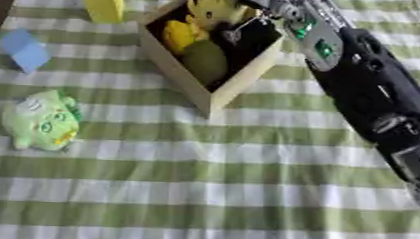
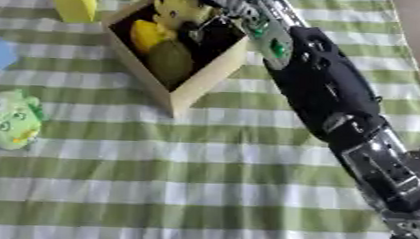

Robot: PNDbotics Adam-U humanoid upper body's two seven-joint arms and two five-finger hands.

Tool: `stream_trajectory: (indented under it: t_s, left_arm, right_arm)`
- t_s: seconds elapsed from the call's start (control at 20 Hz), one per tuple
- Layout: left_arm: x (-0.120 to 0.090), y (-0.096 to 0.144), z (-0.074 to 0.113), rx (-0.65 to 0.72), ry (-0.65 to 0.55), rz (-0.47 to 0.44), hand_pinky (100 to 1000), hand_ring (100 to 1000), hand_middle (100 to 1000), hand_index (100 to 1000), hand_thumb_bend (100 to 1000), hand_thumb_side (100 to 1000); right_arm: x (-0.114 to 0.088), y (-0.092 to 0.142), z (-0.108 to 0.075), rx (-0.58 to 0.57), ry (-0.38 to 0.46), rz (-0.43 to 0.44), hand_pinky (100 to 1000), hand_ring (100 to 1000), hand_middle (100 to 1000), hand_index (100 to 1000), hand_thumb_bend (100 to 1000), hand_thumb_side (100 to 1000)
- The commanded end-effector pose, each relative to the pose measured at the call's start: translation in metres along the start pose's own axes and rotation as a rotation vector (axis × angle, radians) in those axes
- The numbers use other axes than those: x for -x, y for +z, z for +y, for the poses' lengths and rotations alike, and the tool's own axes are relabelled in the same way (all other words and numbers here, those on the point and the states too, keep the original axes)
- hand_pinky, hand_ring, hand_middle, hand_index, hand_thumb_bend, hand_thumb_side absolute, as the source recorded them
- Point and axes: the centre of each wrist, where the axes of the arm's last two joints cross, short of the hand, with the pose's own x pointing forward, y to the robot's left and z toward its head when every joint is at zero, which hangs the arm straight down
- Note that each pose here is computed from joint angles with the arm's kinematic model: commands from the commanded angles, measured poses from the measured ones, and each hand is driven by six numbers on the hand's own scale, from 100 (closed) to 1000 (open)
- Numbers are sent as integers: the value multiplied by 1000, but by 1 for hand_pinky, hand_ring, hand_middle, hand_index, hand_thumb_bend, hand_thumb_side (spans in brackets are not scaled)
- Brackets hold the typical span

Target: Pick up objects on the table and place them in the box.

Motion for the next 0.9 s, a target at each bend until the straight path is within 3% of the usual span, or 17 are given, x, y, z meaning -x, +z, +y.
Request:
stream_trajectory:
  t_s: [0.05,0.2,0.6,0.9]
  left_arm:
    - [-6,-4,1,10,-5,-22,786,805,714,863,100,748]
    - [-6,-3,2,9,-6,-20,786,805,714,863,100,748]
    - [-5,-3,2,7,-8,-19,786,806,714,863,100,749]
    - [-5,-2,2,8,-8,-15,786,806,714,863,100,750]
  right_arm:
    - [0,3,-15,26,47,20,955,1000,897,947,173,197]
    - [-3,8,-25,69,71,37,963,1000,915,963,219,179]
    - [-19,27,-57,200,62,10,966,1000,913,965,159,126]
    - [-29,38,-68,216,47,-24,980,1000,920,973,227,136]
